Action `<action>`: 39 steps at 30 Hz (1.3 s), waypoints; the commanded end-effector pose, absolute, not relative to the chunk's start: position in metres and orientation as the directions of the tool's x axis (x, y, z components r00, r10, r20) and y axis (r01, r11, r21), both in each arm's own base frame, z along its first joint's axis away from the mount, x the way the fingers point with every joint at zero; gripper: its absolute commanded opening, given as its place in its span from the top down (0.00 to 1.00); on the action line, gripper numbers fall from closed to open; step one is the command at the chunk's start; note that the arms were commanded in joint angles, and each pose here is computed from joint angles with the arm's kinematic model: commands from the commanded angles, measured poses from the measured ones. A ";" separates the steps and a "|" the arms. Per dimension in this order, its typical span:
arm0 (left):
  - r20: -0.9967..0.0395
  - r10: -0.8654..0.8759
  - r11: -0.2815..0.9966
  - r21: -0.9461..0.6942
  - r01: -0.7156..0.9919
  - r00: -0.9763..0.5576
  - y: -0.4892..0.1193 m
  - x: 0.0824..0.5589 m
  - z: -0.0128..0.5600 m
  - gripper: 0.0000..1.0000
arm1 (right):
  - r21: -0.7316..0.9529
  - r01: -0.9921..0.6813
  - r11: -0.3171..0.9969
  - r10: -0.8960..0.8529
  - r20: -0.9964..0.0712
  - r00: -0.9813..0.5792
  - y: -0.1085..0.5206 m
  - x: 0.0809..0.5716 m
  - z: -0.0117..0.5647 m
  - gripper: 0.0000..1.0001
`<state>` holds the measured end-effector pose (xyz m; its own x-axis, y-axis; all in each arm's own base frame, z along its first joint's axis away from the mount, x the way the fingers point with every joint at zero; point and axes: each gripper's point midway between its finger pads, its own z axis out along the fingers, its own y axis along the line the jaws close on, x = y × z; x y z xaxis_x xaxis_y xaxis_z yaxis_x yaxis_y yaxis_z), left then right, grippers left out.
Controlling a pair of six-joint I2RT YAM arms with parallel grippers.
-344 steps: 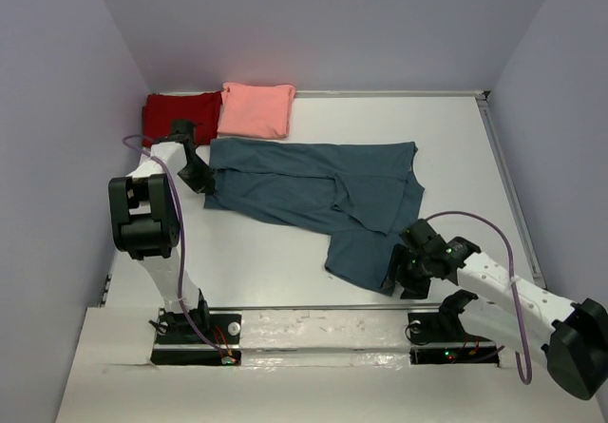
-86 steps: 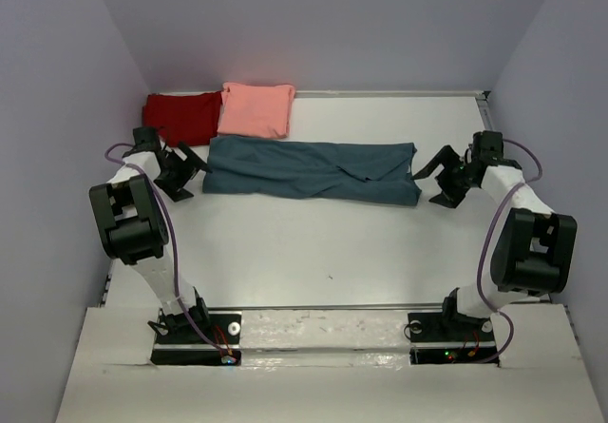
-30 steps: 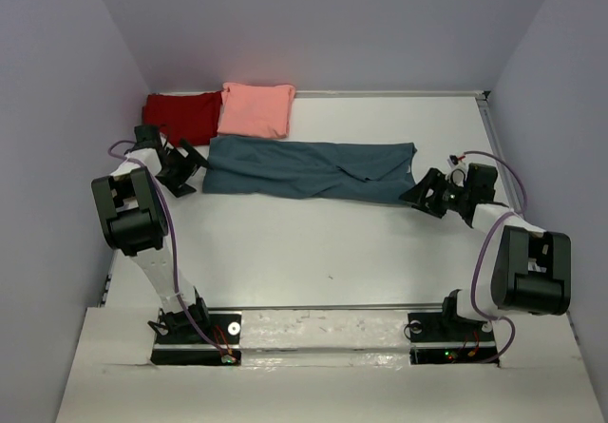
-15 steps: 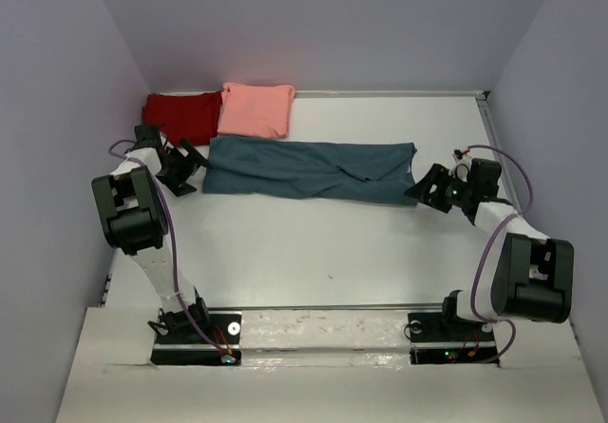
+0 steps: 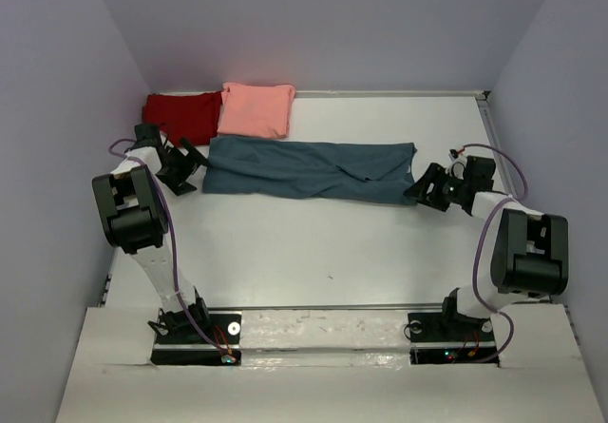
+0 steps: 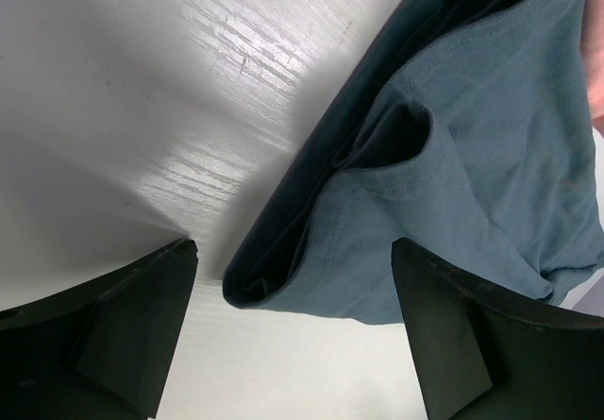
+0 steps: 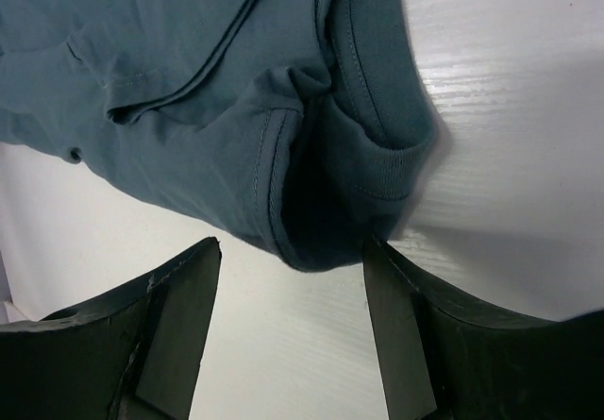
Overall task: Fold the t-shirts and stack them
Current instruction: Fold the other side of the tshirt into a rectangle
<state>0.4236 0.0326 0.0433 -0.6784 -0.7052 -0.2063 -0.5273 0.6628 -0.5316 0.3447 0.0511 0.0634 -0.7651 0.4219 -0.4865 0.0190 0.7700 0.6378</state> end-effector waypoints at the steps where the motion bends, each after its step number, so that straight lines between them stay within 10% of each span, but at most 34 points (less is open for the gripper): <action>1: -0.229 -0.687 0.676 -0.550 -0.491 -0.689 0.032 0.433 0.056 0.03 | 0.636 -0.077 0.768 0.404 -0.575 -0.711 0.050 0.375 0.088 0.35; 5: -0.229 -0.688 0.676 -0.549 -0.492 -0.689 0.032 0.433 0.055 0.03 | 0.654 -0.070 0.753 0.410 -0.550 -0.727 0.052 0.379 0.083 0.75; 15: -0.230 -0.689 0.676 -0.546 -0.495 -0.687 0.034 0.436 0.054 0.02 | 0.662 -0.002 0.749 0.418 -0.474 -0.775 0.052 0.368 0.077 1.00; 39: -0.105 -0.690 0.640 -0.550 -0.536 -0.716 0.015 0.401 0.041 0.19 | 0.638 0.048 0.768 0.403 -0.424 -0.811 0.048 0.365 0.068 1.00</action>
<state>0.4215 0.0235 0.0394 -0.6980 -0.6969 -0.1647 -0.5167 0.6494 -0.5579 0.3529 0.0516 0.0589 -0.8242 0.4222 -0.3776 0.0833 0.7497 0.6565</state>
